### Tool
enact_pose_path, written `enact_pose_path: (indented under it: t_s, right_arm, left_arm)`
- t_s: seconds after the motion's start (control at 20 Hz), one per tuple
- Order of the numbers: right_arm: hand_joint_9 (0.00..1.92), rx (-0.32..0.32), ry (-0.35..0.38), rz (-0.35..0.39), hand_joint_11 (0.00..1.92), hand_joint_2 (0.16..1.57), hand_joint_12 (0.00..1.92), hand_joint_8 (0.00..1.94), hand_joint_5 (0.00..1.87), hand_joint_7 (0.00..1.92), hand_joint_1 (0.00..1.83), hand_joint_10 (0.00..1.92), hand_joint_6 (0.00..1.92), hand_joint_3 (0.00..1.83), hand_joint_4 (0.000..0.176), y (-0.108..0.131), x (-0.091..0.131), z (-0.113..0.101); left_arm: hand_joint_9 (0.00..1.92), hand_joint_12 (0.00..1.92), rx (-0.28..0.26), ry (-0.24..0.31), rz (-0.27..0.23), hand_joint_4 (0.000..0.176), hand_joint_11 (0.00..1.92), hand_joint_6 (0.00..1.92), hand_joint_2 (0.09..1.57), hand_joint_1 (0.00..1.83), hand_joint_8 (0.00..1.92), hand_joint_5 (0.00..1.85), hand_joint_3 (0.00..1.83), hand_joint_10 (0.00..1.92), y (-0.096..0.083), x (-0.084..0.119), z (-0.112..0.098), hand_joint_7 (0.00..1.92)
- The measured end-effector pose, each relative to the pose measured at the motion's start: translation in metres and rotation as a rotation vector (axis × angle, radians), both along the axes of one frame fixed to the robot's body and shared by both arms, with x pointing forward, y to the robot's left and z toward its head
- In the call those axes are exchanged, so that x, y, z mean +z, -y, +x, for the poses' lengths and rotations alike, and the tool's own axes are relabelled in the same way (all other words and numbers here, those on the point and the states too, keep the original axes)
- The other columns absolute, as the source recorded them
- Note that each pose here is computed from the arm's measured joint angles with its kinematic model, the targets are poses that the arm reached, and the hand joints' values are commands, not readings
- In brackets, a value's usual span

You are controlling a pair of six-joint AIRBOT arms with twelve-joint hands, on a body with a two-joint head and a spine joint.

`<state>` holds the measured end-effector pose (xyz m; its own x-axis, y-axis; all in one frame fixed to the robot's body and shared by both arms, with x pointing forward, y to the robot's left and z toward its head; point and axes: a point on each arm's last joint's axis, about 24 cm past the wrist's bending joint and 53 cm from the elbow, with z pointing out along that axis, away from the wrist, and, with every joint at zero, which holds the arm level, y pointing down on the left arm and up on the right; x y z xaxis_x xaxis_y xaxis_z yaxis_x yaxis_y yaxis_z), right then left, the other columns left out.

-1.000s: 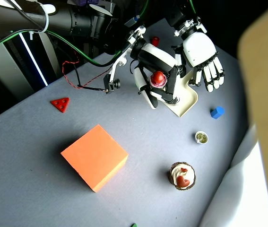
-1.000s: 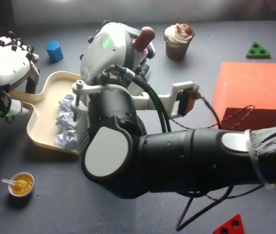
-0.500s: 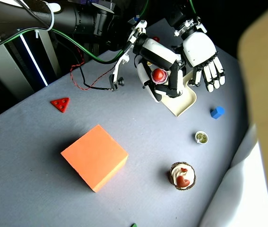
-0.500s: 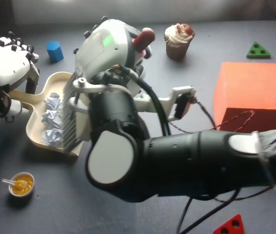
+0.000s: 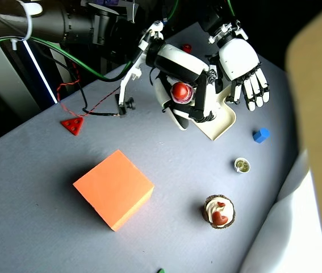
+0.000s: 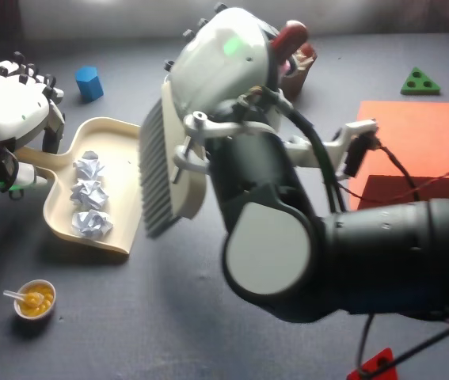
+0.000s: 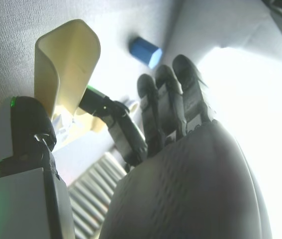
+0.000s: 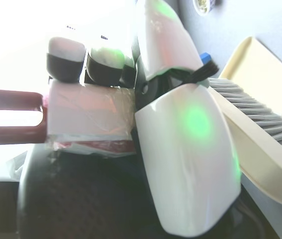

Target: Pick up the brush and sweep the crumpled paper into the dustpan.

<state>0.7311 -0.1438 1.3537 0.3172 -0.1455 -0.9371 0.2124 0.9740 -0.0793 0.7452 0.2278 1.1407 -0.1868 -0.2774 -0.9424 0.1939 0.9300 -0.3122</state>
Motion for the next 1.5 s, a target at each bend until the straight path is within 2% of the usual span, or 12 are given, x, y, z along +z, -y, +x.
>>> enact_pose_path:
  t_s: [0.3, 0.4, 0.5, 0.8, 0.85, 0.95, 1.05, 1.15, 1.2, 1.25, 1.35, 1.5]
  right_arm:
    - [1.15, 0.041, -0.034, -0.029, 1.21, 1.19, 1.92, 1.94, 1.03, 1.00, 1.52, 1.92, 1.92, 0.00, 0.135, 0.020, -0.034, -0.010]
    - [1.12, 0.051, -0.039, -0.049, 1.19, 1.20, 1.92, 1.94, 1.02, 0.96, 1.51, 1.92, 1.92, 0.00, 0.131, 0.020, -0.040, -0.015]
    - [1.16, 0.057, -0.033, -0.065, 1.21, 1.20, 1.92, 1.94, 1.02, 1.01, 1.49, 1.92, 1.92, 0.00, 0.127, 0.018, -0.042, -0.019]
    - [1.18, 0.058, -0.032, -0.080, 1.23, 1.15, 1.92, 1.94, 1.01, 1.00, 1.39, 1.92, 1.92, 0.00, 0.123, 0.022, -0.044, -0.031]
    - [1.18, 0.051, -0.025, -0.088, 1.23, 1.12, 1.92, 1.94, 0.97, 1.01, 1.36, 1.92, 1.92, 0.00, 0.000, 0.023, -0.044, -0.033]
    - [1.09, 0.044, -0.045, -0.080, 1.14, 1.04, 1.92, 1.94, 1.16, 1.00, 1.20, 1.92, 0.71, 0.00, 0.000, 0.027, -0.051, -0.033]
    - [0.87, 0.027, -0.072, -0.061, 0.89, 0.89, 1.92, 1.94, 1.18, 0.83, 1.10, 1.92, 0.44, 0.00, 0.000, 0.036, -0.057, -0.032]
    - [0.58, 0.010, -0.074, -0.057, 0.55, 0.79, 1.92, 1.94, 0.78, 0.59, 1.06, 1.92, 1.43, 0.00, 0.000, 0.043, -0.056, -0.032]
    - [0.38, -0.001, -0.069, -0.066, 0.25, 0.75, 1.92, 1.94, 0.54, 0.43, 1.01, 1.92, 1.82, 0.00, 0.056, 0.047, -0.057, -0.033]
    - [0.26, -0.004, -0.074, -0.068, 0.10, 0.74, 1.92, 1.94, 0.50, 0.32, 0.97, 1.92, 1.78, 0.00, 0.067, 0.048, -0.059, -0.033]
    - [0.05, -0.004, -0.098, -0.061, 0.00, 0.77, 1.71, 1.29, 0.39, 0.20, 0.84, 1.58, 0.88, 0.00, 0.033, 0.049, -0.066, -0.032]
    - [0.19, 0.005, -0.076, -0.079, 0.00, 0.72, 0.69, 0.06, 0.22, 0.24, 0.64, 0.14, 0.02, 0.00, 0.014, 0.048, -0.059, -0.034]
  left_arm:
    - [0.24, 0.41, 0.002, 0.004, 0.000, 0.001, 0.03, 0.89, 1.09, 1.10, 0.00, 1.03, 0.00, 0.00, -0.001, 0.001, 0.000, 0.33]
    - [0.22, 0.40, 0.003, 0.006, -0.001, 0.052, 0.01, 0.96, 1.11, 1.07, 0.00, 0.99, 0.00, 0.00, -0.001, 0.002, 0.000, 0.30]
    - [0.23, 0.41, 0.003, 0.007, -0.001, 0.071, 0.05, 0.11, 0.99, 0.95, 0.01, 0.74, 0.00, 0.00, -0.001, 0.002, 0.000, 0.30]
    - [0.21, 0.39, 0.002, 0.012, -0.006, 0.115, 0.03, 0.00, 0.96, 0.80, 0.00, 0.41, 0.00, 0.00, 0.000, 0.005, 0.001, 0.26]
    - [0.21, 0.38, 0.001, 0.015, -0.009, 0.113, 0.03, 0.01, 0.95, 0.83, 0.00, 0.43, 0.00, 0.00, 0.001, 0.007, 0.001, 0.26]
    - [0.22, 0.38, 0.002, 0.026, -0.009, 0.120, 0.05, 0.01, 0.96, 0.81, 0.00, 0.44, 0.00, 0.00, 0.001, 0.010, 0.002, 0.25]
    - [0.22, 0.38, -0.005, 0.032, -0.010, 0.123, 0.04, 0.01, 0.95, 0.81, 0.00, 0.45, 0.00, 0.00, 0.002, 0.017, 0.003, 0.25]
    - [0.23, 0.38, 0.000, 0.052, -0.014, 0.121, 0.05, 0.02, 0.94, 0.81, 0.00, 0.47, 0.00, 0.00, 0.000, 0.026, 0.006, 0.26]
    - [0.22, 0.37, 0.000, 0.057, -0.020, 0.115, 0.03, 0.01, 0.94, 0.83, 0.00, 0.47, 0.00, 0.00, 0.000, 0.031, 0.007, 0.26]
    - [0.20, 0.36, -0.004, 0.058, -0.021, 0.121, 0.01, 0.01, 0.95, 0.81, 0.00, 0.46, 0.00, 0.00, 0.001, 0.034, 0.008, 0.25]
    - [0.20, 0.37, -0.015, 0.057, -0.029, 0.124, 0.03, 0.01, 0.95, 0.80, 0.00, 0.47, 0.00, 0.00, 0.004, 0.041, 0.009, 0.25]
    - [0.22, 0.37, -0.033, 0.072, -0.035, 0.116, 0.03, 0.01, 0.95, 0.83, 0.00, 0.50, 0.00, 0.01, 0.008, 0.060, 0.012, 0.25]
